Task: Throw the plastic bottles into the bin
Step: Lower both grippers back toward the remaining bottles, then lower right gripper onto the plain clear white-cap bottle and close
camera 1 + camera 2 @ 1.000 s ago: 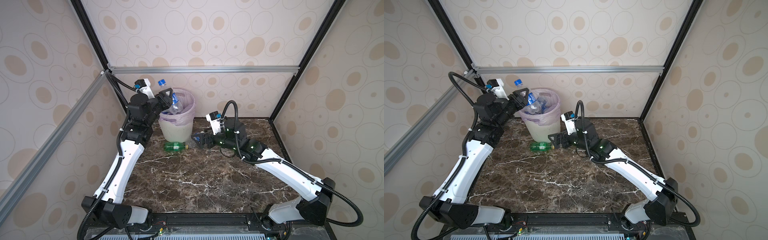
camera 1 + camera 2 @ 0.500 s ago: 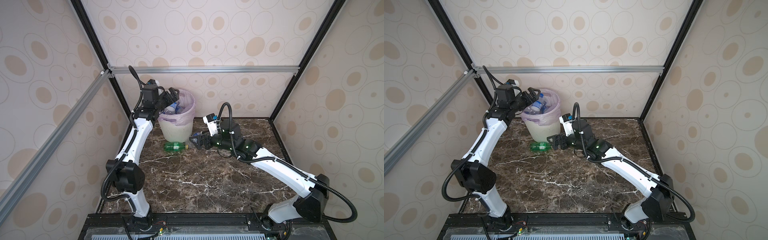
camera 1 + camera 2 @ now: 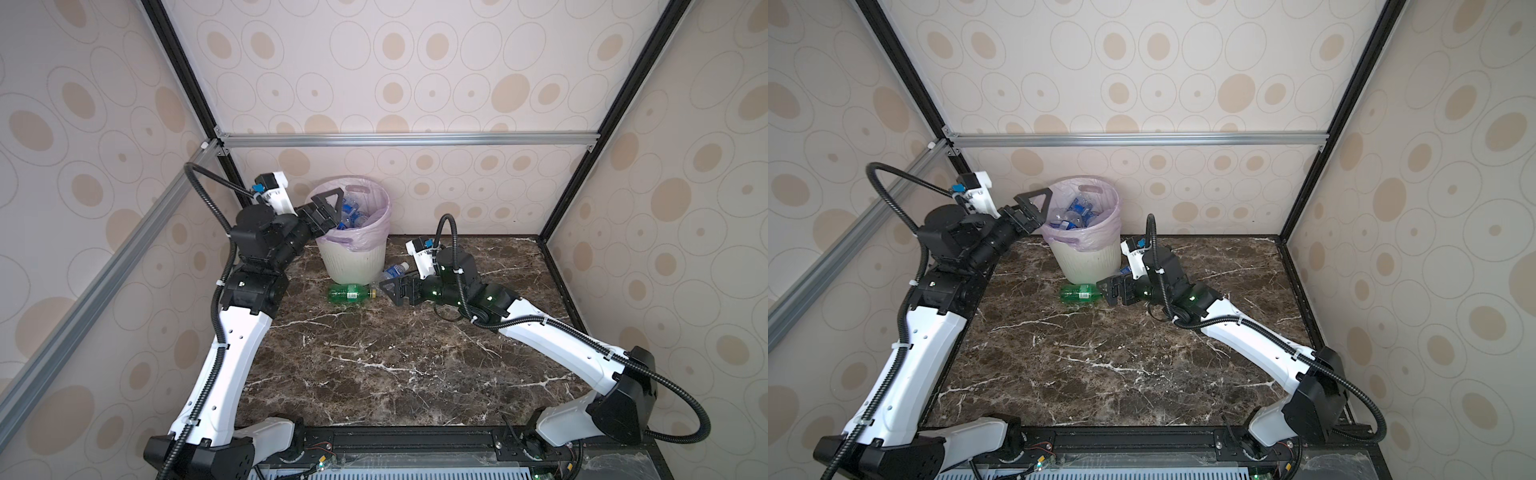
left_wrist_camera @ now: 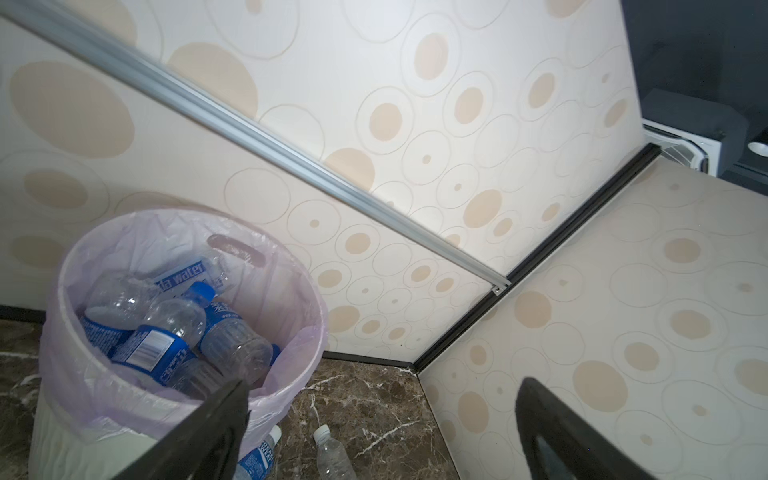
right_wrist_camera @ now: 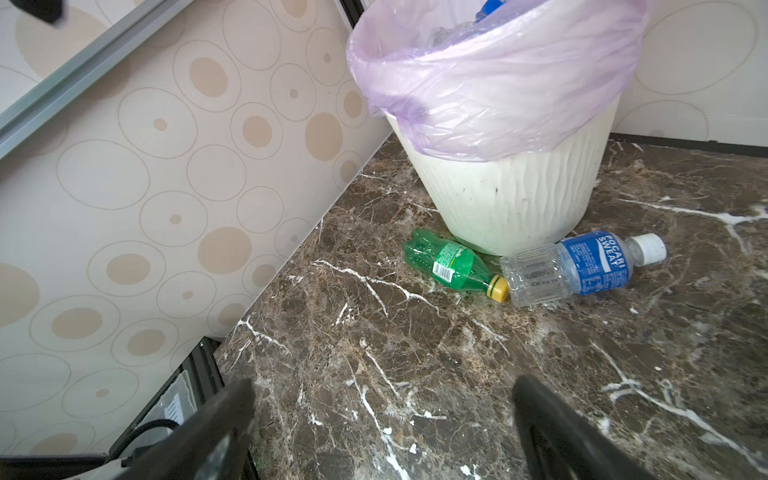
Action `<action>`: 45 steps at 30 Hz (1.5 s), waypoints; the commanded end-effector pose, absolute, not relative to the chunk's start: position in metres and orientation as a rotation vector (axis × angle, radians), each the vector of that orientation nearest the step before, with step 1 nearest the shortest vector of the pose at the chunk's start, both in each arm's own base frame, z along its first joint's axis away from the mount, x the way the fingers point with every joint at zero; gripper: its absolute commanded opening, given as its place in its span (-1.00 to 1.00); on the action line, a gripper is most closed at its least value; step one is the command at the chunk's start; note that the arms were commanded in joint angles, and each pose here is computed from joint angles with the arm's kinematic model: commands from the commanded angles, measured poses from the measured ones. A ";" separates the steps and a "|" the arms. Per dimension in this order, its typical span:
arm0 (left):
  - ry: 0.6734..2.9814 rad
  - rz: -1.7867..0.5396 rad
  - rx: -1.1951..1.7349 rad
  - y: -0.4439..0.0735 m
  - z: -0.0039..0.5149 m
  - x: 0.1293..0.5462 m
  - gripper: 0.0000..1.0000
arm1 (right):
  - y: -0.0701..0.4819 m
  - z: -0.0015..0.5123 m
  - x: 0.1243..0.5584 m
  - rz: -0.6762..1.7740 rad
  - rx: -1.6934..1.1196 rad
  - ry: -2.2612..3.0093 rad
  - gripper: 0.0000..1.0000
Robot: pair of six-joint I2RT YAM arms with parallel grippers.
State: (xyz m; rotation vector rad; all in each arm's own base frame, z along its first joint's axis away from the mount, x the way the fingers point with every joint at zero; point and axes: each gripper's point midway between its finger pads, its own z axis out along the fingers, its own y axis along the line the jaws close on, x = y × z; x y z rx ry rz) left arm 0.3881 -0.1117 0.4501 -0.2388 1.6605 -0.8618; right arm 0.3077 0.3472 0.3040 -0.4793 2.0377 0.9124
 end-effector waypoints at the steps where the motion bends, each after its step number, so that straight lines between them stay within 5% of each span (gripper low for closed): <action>1: 1.780 -0.901 -0.282 -0.119 0.396 0.392 0.98 | 0.329 0.298 0.309 0.824 -0.421 2.077 1.00; 22: 2.034 -1.120 -0.432 -0.162 0.216 0.350 0.98 | 0.175 0.137 0.396 0.320 -0.055 2.550 1.00; 35: 2.122 -1.269 -0.440 -0.214 0.175 0.344 0.98 | 0.171 0.077 0.450 0.169 -0.065 2.638 0.88; 45: 2.152 -1.278 -0.449 -0.221 0.162 0.347 0.98 | 0.173 0.048 0.453 0.153 -0.078 2.693 0.54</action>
